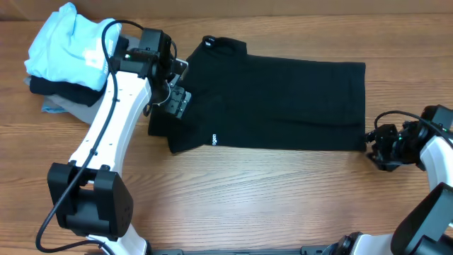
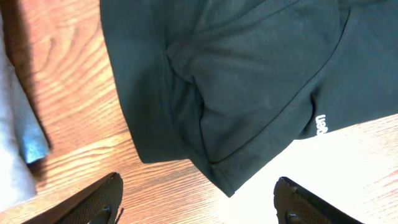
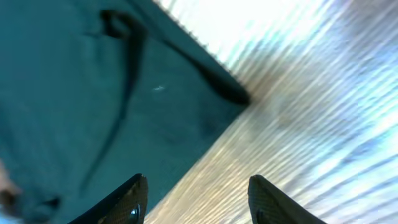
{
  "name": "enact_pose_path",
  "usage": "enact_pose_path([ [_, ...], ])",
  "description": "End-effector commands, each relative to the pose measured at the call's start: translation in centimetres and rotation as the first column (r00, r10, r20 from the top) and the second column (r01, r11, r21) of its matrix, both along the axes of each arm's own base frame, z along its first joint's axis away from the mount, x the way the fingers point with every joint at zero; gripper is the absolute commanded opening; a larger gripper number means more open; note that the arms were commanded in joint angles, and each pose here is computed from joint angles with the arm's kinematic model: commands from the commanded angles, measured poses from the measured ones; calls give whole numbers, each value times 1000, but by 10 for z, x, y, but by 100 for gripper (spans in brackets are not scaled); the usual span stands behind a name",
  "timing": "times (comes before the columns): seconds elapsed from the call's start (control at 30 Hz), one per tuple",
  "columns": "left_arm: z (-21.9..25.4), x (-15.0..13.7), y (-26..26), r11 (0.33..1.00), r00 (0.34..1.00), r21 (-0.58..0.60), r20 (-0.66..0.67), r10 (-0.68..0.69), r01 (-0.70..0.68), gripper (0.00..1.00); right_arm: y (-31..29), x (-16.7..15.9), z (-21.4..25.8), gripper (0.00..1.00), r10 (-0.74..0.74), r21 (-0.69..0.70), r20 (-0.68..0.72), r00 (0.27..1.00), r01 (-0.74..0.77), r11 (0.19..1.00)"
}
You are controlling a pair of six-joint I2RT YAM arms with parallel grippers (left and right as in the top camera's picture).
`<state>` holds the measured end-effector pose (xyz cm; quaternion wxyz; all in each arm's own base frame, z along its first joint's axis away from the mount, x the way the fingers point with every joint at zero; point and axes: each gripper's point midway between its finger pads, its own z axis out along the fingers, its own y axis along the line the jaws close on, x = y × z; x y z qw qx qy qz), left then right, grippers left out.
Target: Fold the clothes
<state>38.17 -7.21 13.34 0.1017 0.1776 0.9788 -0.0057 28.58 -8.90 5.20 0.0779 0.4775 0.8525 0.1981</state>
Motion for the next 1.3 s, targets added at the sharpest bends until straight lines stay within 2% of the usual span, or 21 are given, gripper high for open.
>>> enact_pose_path([
  [0.0, -28, -17, 3, 998, 995, -3, -75, 61, -61, 79, -4, -10, -16, 55, 26, -88, -56, 998, -31, 996],
  [0.2, -71, -24, -5, 996, 995, -56, -79, 59, -64, 77, 4, -7, -33, 55, 39, -95, -16, 999, -40, 995],
  [0.33, -79, -23, -11, 993, 995, -95, -68, 66, -73, 73, 6, -6, -36, 54, 40, -84, 2, 999, -40, 996],
  [0.5, -77, -16, -12, 991, 996, -104, -43, 78, -82, 72, 2, 7, -32, 37, 44, -103, 61, 997, -38, 994],
  [0.57, -78, -16, -12, 991, 996, -104, -45, 79, -84, 72, 3, 13, -29, 37, 49, -98, 87, 995, -41, 994],
  [0.67, -78, -17, -12, 991, 996, -102, -49, 80, -84, 71, 0, 15, -30, 44, 52, -116, 100, 994, -40, 992],
  [0.83, -78, -19, -11, 991, 995, -101, -57, 84, -90, 69, 3, 10, -40, 44, 50, -115, 100, 994, -39, 993],
  [1.07, -78, -19, -11, 991, 995, -101, -57, 84, -89, 68, 1, 13, -40, 27, 52, -124, 116, 992, -38, 992],
  [1.2, -78, -19, -11, 991, 995, -101, -57, 84, -89, 69, -1, 17, -39, 33, 53, -135, 134, 989, -35, 990],
  [1.27, -78, -19, -11, 991, 995, -102, -56, 84, -89, 68, -3, 16, -42, 30, 50, -142, 123, 991, -32, 989],
])
